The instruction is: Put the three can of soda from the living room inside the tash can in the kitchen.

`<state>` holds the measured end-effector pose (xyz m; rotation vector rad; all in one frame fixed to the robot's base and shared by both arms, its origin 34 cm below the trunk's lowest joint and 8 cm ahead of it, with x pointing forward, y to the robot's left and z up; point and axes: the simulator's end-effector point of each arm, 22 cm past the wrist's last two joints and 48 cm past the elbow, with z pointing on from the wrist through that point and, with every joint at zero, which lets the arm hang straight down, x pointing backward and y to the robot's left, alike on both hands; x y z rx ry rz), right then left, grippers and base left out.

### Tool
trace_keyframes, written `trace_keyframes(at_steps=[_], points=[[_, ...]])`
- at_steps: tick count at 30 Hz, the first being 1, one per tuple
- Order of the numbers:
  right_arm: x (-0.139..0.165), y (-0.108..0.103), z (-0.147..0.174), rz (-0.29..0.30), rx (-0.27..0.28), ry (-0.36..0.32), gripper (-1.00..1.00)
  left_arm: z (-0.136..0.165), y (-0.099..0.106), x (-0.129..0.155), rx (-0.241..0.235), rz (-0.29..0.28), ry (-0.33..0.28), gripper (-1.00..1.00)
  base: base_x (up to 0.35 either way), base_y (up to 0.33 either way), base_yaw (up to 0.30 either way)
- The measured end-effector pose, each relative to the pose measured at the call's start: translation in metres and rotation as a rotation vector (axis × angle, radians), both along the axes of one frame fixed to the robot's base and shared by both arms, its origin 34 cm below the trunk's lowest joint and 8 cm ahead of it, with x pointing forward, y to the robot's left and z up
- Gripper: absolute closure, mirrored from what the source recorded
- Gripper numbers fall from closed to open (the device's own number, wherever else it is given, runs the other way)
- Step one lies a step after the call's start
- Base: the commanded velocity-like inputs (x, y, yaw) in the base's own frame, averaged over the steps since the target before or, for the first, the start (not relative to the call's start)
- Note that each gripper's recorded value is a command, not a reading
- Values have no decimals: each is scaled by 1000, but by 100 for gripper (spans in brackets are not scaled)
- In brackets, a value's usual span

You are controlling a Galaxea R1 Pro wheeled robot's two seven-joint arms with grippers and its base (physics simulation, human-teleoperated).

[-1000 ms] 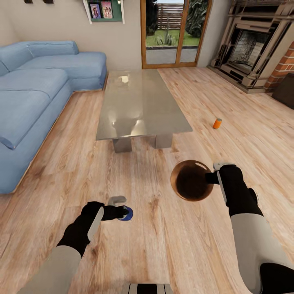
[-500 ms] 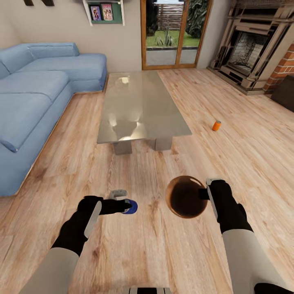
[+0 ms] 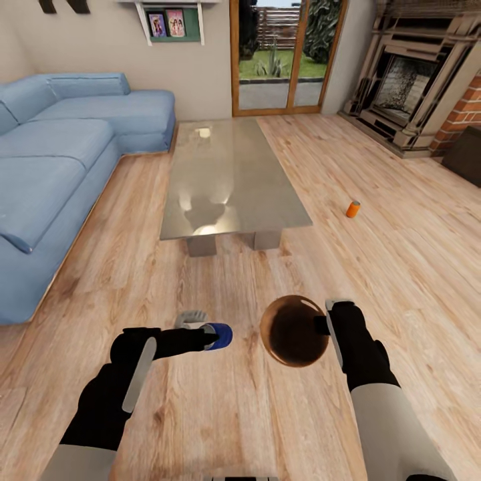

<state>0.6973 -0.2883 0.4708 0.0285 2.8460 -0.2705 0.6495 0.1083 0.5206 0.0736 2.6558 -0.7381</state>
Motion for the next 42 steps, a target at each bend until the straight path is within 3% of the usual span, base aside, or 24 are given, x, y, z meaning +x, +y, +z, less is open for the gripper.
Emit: trace_keyframes(at_steps=[4,10,16,20,33,38,42], points=[[1,11,6,-1,31,0,100,13,-7,1,-12,-18,-12,100,0,0,0],[2,17,17,5,35,5,100,38,-18,6,-24,-43,-44,100,0,0,0],[-3,24,21,14,40,31,100,55,-54,-6,-39,-138,-53,100,0,0,0],[-3,31,27,14,58,35,100,69,-65,-8,-76,-151,-50,100,0,0,0],[-1,33,52,20,53,40,100,103,-79,-5,-114,-158,-57,100,0,0,0],[-2,47,59,21,85,43,100,114,-89,-6,-125,-167,-53,100,0,0,0],[-5,57,65,48,79,50,100,122,-99,-10,-126,-190,-51,100,0,0,0]])
